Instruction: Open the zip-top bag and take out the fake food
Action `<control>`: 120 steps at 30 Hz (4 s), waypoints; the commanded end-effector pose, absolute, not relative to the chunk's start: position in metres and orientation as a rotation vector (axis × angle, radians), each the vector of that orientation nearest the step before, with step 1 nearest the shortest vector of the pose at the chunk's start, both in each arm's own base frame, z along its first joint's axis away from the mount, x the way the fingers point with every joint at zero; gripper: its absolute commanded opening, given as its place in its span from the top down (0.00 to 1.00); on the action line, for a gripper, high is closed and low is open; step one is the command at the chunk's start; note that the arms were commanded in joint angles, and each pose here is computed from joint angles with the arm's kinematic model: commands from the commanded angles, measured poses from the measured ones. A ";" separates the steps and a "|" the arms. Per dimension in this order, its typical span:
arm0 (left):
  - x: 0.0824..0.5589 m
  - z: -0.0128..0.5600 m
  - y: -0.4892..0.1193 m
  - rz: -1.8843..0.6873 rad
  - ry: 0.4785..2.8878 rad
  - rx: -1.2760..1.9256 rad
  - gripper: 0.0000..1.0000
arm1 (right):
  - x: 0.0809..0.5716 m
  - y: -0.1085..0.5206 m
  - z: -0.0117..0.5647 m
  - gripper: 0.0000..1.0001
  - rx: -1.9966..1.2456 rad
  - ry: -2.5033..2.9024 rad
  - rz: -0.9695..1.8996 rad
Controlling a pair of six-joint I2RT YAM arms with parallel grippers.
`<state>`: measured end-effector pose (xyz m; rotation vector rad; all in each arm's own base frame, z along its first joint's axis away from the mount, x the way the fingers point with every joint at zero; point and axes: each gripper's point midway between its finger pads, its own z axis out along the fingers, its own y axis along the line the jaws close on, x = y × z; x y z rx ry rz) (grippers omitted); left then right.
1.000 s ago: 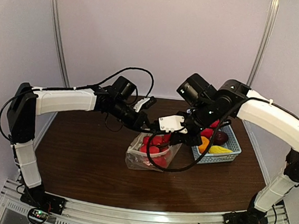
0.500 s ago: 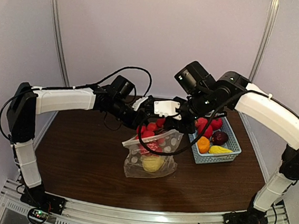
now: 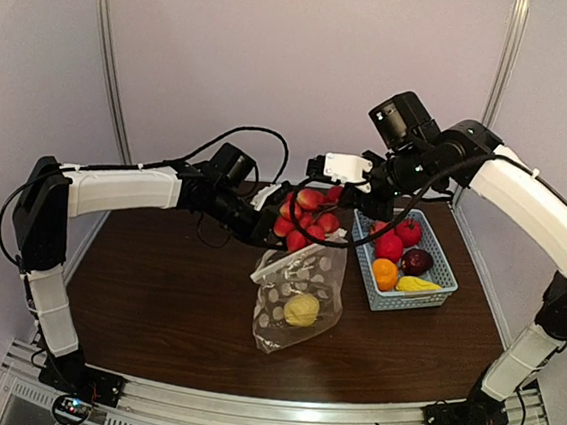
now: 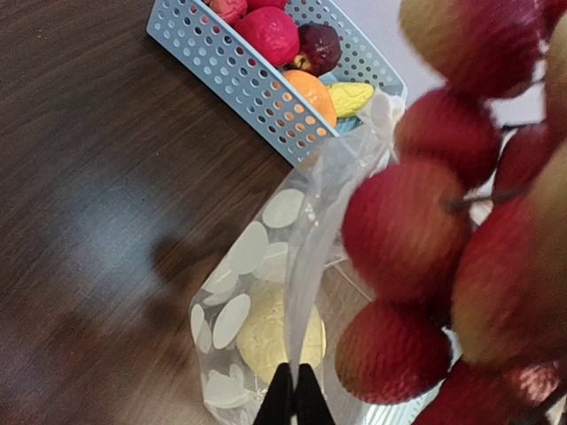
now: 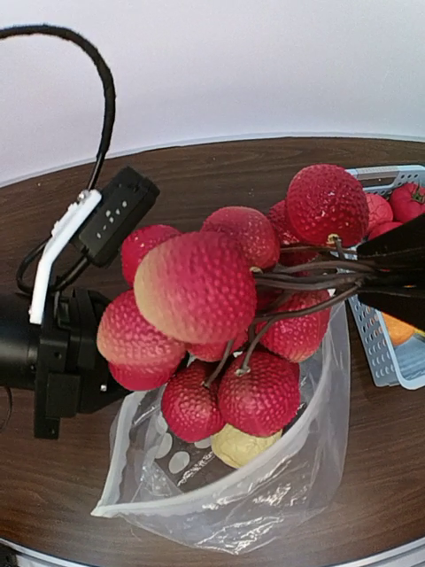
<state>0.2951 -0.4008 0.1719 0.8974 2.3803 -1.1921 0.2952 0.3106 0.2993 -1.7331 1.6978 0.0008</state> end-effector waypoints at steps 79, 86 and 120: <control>0.314 0.200 -0.385 -1.181 2.317 0.846 1.00 | 0.403 0.169 0.281 0.50 -0.973 2.103 0.291; 0.311 0.206 -0.387 -1.210 2.298 0.865 1.00 | 0.355 0.241 0.318 0.51 -1.223 1.881 0.429; 0.303 0.195 -0.392 -1.317 2.330 0.859 1.00 | 0.238 0.375 0.158 0.77 -2.154 1.611 0.114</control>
